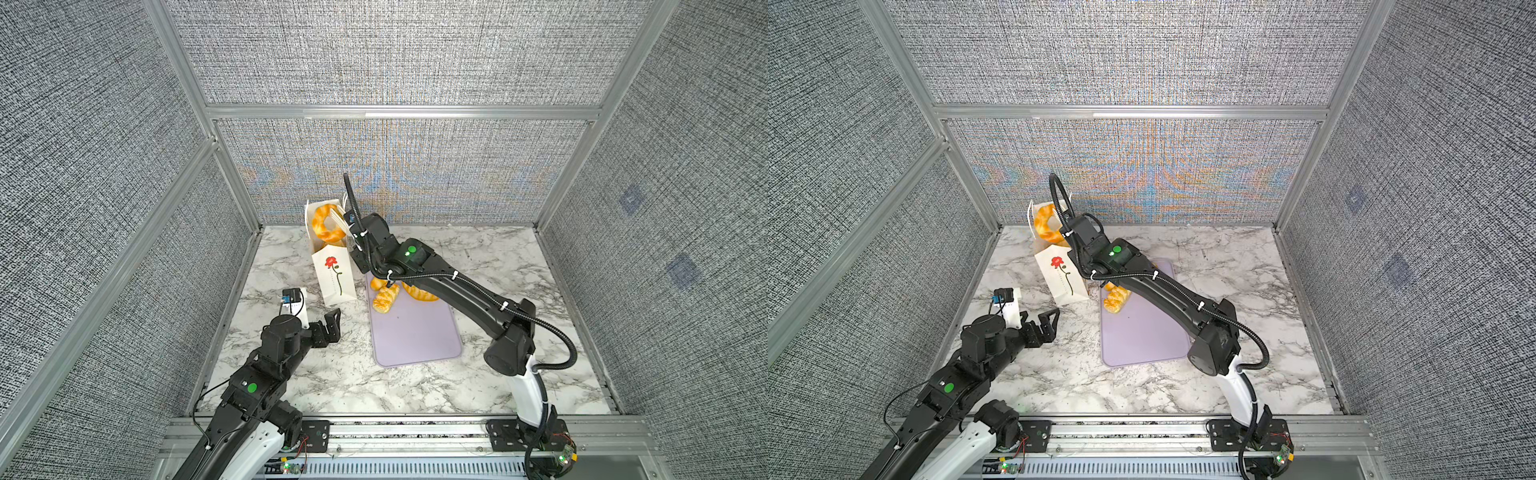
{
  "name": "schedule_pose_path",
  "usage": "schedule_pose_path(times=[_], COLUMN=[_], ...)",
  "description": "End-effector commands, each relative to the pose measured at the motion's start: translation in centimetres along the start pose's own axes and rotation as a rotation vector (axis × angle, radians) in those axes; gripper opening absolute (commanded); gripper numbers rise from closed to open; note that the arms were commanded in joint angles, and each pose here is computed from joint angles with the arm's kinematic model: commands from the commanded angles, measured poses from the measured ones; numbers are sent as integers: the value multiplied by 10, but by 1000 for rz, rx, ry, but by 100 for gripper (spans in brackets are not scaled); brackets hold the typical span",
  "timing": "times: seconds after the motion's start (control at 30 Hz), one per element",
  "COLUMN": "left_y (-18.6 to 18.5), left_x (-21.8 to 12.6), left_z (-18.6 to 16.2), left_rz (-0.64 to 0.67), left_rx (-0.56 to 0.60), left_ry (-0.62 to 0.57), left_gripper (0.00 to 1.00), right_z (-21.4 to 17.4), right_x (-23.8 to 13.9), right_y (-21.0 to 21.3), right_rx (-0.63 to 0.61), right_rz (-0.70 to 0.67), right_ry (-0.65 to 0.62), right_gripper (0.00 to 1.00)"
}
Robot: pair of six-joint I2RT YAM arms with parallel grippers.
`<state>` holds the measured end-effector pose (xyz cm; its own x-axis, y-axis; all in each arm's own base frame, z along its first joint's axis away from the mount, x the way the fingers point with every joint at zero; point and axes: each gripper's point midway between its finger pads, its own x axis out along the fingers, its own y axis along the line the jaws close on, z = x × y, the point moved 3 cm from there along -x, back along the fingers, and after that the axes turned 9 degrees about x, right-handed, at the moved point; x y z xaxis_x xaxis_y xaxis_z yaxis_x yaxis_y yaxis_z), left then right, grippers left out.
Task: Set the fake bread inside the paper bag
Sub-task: 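Lower the ring donut into the bag and open the tongs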
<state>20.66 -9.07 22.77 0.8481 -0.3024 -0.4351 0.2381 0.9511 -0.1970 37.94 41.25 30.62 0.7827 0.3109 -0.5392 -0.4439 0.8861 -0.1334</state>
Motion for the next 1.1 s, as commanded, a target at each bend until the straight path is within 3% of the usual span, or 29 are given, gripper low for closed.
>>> schedule_pose_path(times=[0.0, 0.53, 1.07], left_y=[0, 1, -6], left_x=[1, 3, 3], left_z=[-1, -2, 0], left_rz=[-2, 6, -28], left_rx=[-2, 6, 22], left_ry=[5, 21, 33], left_gripper=[99, 99, 99], right_z=[8, 11, 14], right_x=[-3, -1, -13], right_y=[-6, 2, 6], right_rx=[-27, -141, -192], right_rz=[-67, -153, -144], right_ry=[-35, -38, -31], right_gripper=[29, 39, 51])
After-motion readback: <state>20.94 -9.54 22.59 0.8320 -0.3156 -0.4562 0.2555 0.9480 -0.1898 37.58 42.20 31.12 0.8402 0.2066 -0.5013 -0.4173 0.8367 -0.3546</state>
